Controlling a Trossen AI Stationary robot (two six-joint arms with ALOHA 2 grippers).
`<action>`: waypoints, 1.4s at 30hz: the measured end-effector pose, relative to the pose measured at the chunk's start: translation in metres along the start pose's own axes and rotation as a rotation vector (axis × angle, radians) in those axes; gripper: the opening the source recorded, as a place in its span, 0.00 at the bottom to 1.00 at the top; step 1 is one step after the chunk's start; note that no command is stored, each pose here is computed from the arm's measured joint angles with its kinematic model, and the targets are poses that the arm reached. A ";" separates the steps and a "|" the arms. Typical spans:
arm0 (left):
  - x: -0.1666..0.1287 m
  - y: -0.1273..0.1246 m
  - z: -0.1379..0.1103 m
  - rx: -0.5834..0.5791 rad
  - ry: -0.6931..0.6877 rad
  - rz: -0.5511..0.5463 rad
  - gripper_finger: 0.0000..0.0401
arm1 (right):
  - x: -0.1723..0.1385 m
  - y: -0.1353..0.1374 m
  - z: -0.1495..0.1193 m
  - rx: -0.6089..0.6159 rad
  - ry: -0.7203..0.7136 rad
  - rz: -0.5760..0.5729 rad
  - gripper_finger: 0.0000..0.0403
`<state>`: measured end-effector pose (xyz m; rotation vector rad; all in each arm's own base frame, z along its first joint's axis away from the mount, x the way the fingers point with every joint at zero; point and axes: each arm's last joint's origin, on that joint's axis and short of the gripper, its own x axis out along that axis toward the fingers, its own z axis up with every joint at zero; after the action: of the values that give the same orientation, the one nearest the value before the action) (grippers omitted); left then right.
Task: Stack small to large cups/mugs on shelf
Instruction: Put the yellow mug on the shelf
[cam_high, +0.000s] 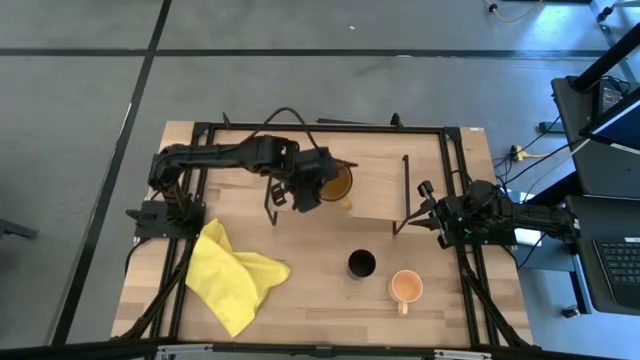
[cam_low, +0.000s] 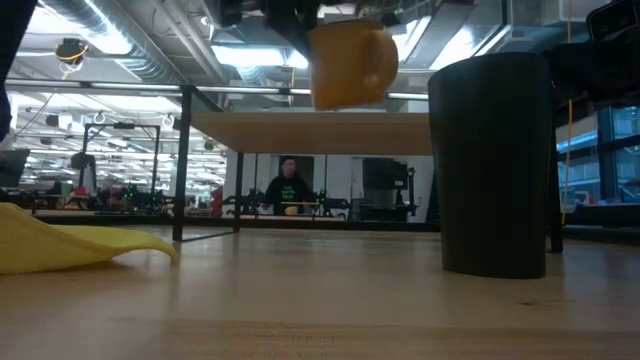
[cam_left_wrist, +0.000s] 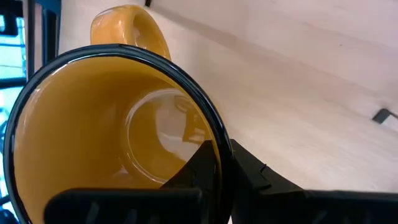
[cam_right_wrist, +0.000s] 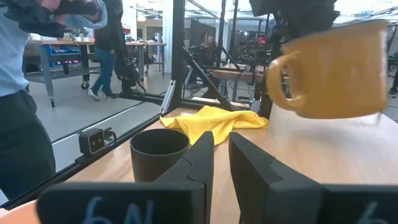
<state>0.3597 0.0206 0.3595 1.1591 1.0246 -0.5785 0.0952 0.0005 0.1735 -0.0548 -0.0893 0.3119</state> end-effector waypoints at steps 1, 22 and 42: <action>0.000 0.001 -0.003 -0.008 -0.004 0.000 0.04 | 0.000 0.000 0.000 -0.001 0.000 0.000 0.13; 0.004 0.006 -0.037 -0.164 -0.066 -0.060 0.04 | 0.000 0.000 0.000 -0.001 0.000 0.001 0.13; 0.019 0.002 -0.029 -0.183 -0.038 -0.104 0.05 | 0.000 0.000 -0.001 -0.047 0.005 0.000 0.13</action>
<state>0.3598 0.0503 0.3424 0.9349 1.0871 -0.5741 0.0953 0.0005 0.1729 -0.1019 -0.0914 0.3100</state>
